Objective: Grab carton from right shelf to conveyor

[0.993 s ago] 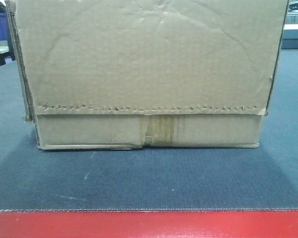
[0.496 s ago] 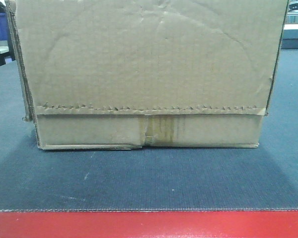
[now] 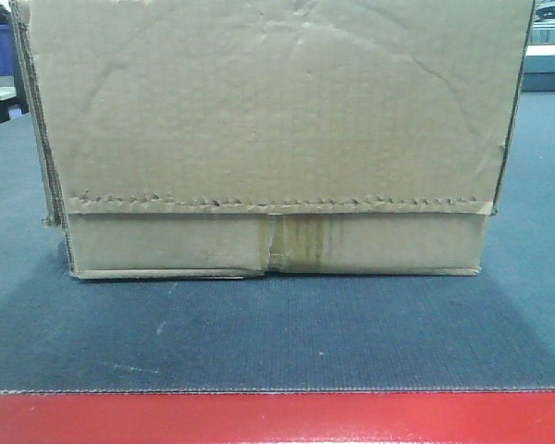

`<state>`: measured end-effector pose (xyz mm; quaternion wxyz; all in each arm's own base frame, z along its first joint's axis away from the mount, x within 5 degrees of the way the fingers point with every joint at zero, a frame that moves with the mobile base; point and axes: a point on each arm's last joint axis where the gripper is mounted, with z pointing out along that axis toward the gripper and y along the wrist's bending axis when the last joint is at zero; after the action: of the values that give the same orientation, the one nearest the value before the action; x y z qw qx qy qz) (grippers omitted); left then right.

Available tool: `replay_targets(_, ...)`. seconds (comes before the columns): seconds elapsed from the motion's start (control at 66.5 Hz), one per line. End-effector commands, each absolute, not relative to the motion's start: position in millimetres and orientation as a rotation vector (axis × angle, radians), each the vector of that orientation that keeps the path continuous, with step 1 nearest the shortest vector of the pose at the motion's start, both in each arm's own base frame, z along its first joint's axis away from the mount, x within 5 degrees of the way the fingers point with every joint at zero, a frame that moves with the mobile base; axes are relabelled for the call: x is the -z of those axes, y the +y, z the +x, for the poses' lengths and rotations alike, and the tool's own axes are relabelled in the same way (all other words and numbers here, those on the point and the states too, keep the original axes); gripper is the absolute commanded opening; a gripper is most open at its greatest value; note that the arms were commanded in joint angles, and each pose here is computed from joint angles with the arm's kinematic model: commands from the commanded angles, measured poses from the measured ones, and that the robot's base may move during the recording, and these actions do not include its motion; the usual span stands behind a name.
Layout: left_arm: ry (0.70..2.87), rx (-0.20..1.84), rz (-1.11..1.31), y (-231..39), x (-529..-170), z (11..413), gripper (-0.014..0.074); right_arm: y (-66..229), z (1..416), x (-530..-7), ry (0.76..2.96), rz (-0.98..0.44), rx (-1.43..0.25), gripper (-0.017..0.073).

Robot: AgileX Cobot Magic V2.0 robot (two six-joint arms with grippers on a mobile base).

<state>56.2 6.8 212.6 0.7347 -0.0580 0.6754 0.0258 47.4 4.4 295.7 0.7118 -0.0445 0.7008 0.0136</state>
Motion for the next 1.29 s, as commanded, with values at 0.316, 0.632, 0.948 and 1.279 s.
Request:
replay_targets(0.316,1.461,-0.058,-0.132,7,-215,56,-0.0008,1,56,-214,1.469,-0.029,-0.009,-0.0069)
replay_targets(0.632,1.461,-0.058,-0.132,7,-215,56,-0.0008,2,56,-211,1.505,-0.032,-0.012,-0.0069)
replay_targets(0.948,1.461,-0.058,-0.132,7,-215,56,-0.0008,2,56,-211,1.505,-0.032,-0.012,-0.0069)
replay_targets(1.279,1.461,-0.058,-0.132,7,-215,56,-0.0008,2,56,-211,1.505,-0.032,-0.012,-0.0069)
